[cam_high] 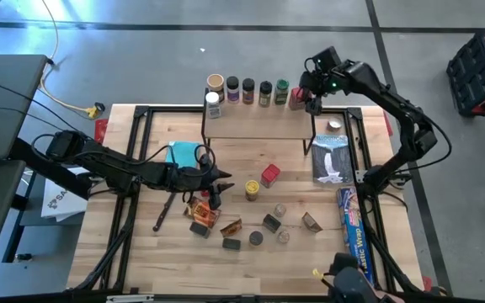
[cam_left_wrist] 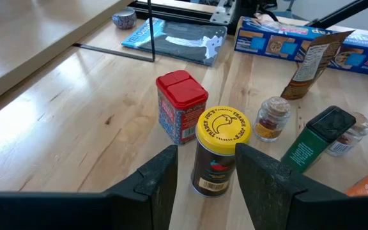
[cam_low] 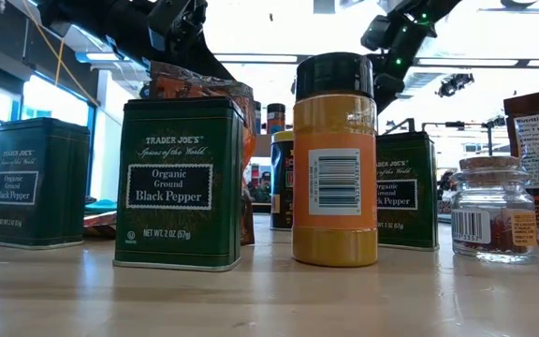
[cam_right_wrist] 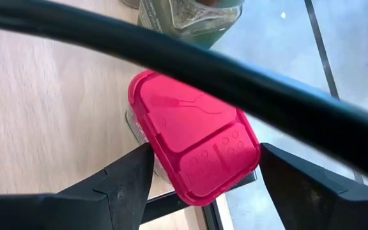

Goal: Shelf spices
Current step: Put the red seasoning can on the shelf

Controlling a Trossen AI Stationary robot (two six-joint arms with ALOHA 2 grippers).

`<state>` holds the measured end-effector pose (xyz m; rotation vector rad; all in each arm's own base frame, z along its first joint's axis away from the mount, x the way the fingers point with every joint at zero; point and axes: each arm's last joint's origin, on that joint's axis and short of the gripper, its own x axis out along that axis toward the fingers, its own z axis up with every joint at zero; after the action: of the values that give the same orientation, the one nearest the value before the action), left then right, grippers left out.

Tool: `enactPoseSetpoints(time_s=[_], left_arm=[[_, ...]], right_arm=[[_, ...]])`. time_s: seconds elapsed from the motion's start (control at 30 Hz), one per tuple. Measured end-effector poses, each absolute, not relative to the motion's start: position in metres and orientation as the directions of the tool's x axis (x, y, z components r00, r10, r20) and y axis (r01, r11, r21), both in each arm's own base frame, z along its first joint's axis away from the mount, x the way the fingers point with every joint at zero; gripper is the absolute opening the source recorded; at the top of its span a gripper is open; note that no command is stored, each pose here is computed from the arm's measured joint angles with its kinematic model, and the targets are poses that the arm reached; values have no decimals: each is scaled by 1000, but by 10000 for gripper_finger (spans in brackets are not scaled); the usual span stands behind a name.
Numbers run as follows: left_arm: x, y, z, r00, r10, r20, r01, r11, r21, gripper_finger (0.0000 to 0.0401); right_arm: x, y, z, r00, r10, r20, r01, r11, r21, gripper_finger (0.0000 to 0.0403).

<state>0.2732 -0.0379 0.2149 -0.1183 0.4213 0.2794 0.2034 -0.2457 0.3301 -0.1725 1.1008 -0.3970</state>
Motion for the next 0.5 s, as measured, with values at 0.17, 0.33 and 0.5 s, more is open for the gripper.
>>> enactPoseSetpoints(time_s=[0.17, 0.33, 0.5], left_arm=[[273, -38, 215, 875, 241, -419, -290, 955, -56, 151], [273, -38, 215, 875, 241, -419, -290, 956, -56, 151], [273, -38, 215, 875, 239, -420, -288, 956, -56, 151]], right_arm=[[205, -241, 347, 398, -401, -825, 252, 913, -322, 275], [215, -229, 366, 403, -431, -808, 236, 901, -363, 275], [229, -210, 366, 440, -354, -825, 178, 935, -306, 259]])
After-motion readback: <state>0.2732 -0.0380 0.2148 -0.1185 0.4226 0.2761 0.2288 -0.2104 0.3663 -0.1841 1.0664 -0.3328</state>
